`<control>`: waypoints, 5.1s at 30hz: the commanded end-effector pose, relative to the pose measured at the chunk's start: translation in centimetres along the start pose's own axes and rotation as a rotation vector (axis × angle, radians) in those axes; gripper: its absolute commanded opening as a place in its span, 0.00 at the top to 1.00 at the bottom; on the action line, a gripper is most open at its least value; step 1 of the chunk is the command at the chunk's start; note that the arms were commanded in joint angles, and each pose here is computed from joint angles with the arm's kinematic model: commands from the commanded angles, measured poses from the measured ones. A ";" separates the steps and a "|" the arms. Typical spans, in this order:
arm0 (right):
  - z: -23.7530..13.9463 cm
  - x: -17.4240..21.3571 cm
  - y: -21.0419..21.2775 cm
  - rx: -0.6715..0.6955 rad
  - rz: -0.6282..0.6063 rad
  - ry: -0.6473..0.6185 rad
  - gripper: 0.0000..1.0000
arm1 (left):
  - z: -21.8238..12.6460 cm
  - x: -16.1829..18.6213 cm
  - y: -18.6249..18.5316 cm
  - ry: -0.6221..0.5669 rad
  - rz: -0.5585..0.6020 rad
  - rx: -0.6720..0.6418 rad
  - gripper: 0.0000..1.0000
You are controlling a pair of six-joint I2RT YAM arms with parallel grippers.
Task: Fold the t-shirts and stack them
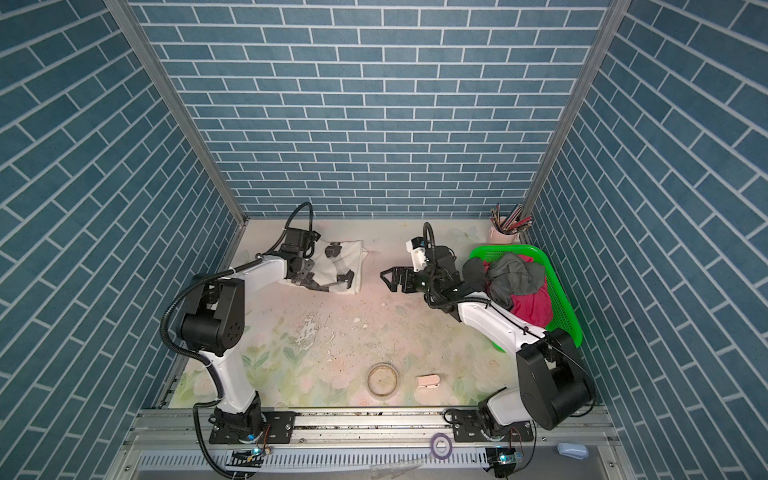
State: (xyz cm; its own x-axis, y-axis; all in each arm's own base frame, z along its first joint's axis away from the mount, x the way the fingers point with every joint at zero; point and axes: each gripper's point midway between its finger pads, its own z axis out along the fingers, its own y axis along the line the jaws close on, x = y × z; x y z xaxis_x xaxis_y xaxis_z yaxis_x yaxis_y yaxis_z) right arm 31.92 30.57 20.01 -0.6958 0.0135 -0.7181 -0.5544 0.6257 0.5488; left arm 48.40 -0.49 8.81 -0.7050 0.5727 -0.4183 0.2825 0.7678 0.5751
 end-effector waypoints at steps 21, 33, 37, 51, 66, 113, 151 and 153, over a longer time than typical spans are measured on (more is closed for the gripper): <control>8.3 0.4 6.0 -0.106 -0.059 0.100 0.02 | 5.2 6.2 13.7 -0.056 -0.027 -0.103 1.00; 9.4 0.9 6.5 -0.127 -0.023 0.130 0.02 | 6.6 7.0 15.5 -0.068 -0.094 -0.105 1.00; 9.6 0.6 6.7 -0.129 -0.021 0.133 0.01 | 6.8 7.1 15.8 -0.053 -0.117 -0.104 1.00; 8.8 0.1 7.0 -0.125 -0.015 0.108 0.02 | 5.1 6.5 17.3 -0.057 -0.217 -0.164 0.12; 4.3 -5.2 4.0 0.057 -0.119 -0.050 0.01 | -8.3 -3.3 19.1 -0.540 -0.500 -0.055 0.11; -23.1 3.2 -23.7 1.268 -0.355 -0.551 0.01 | -10.9 7.0 1.9 -0.550 -0.814 -0.098 0.11; -21.0 2.3 -25.0 1.004 -0.351 -0.698 0.01 | -9.1 5.9 -0.9 -0.695 -0.687 -0.005 0.11; -20.6 2.4 -25.6 1.006 -0.331 -0.663 0.01 | -9.1 5.8 -0.9 -0.697 -0.686 -0.001 0.12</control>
State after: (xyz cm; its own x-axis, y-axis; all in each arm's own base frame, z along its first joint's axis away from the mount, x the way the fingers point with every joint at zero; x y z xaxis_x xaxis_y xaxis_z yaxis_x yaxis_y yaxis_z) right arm 34.38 -1.95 14.13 -0.0210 -0.0845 -0.9962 0.1794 0.9799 -0.0869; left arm 38.00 -0.65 11.48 -0.2026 0.0343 -0.9787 -0.0393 0.9983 0.0431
